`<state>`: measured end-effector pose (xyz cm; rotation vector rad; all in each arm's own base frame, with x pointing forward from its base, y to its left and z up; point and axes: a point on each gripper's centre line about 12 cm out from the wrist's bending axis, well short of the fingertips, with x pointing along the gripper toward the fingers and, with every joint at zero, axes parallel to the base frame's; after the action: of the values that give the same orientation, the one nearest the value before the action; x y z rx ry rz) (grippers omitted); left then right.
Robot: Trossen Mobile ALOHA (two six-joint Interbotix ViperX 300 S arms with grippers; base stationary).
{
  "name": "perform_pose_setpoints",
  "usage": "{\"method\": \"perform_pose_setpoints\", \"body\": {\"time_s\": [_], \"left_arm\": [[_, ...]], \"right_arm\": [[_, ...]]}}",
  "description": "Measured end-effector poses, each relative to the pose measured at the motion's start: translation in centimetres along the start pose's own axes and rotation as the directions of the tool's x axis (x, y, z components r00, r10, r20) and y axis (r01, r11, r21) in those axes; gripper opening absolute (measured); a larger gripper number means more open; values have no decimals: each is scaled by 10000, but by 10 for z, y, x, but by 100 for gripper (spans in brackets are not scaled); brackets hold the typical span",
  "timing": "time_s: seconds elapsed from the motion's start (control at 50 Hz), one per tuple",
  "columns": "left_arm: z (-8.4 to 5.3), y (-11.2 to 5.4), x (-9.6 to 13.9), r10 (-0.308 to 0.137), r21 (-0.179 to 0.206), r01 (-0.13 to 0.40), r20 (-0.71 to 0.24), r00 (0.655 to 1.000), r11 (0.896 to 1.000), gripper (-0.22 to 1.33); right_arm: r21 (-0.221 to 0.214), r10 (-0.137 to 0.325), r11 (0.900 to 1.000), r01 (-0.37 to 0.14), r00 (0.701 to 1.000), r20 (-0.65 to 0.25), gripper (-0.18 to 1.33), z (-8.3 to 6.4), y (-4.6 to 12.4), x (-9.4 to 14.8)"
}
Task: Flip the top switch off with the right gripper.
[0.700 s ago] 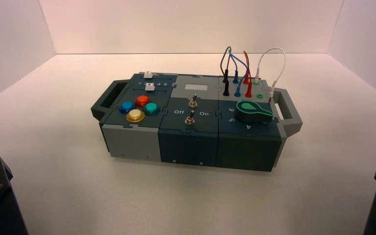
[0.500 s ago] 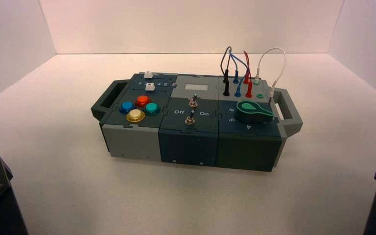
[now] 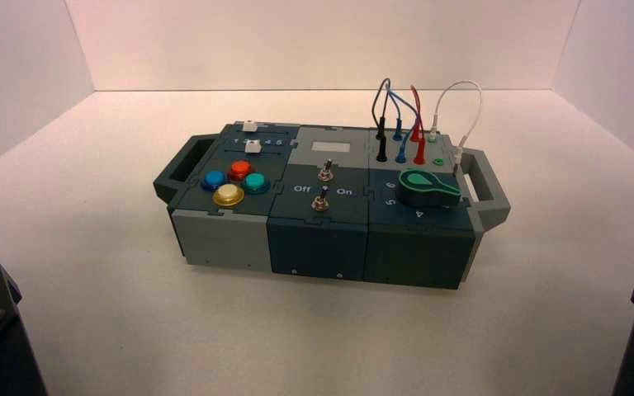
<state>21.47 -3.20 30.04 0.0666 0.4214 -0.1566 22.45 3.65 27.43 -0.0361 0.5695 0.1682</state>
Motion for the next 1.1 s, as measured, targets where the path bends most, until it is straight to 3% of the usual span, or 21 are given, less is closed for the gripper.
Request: {"method": "perform_pose_setpoints", "body": {"time_s": [0.3,0.44,0.62,0.64,0.74,0.88,1.1], "left_arm": [[-9,-3,3,-170,17,174,-1538,9880,9998,-16],[-16,-9,5,-432,87,477,-2877,9568,9988,-16],[-24,-20,9,-786,263,1023,-4619,8834,9944,-16],[-26,-24,8,-898,314,1214,-4970,8631,9921,-16],[-30,-32,8,-1083,397,1564,-5561,8240,9869,-16],[-36,-48,6,-1439,518,2293,-6403,7545,9720,-16],[-44,-65,1,-1674,780,3054,-6962,6980,9490,-16]], "right_arm": [[20,320,9995,-320,9925,-1178,-15,-7,7,2],[155,470,9989,-446,9683,-2452,-15,-14,9,8],[503,790,9967,-635,8987,-4314,-15,-21,13,18],[597,884,9959,-685,8825,-4620,-15,-22,14,18],[840,1124,9932,-805,8503,-5141,-15,-24,17,16],[1067,1384,9899,-934,8003,-5835,-15,-29,20,13],[1147,1580,9874,-1091,7250,-6704,-14,-40,22,10]]}}
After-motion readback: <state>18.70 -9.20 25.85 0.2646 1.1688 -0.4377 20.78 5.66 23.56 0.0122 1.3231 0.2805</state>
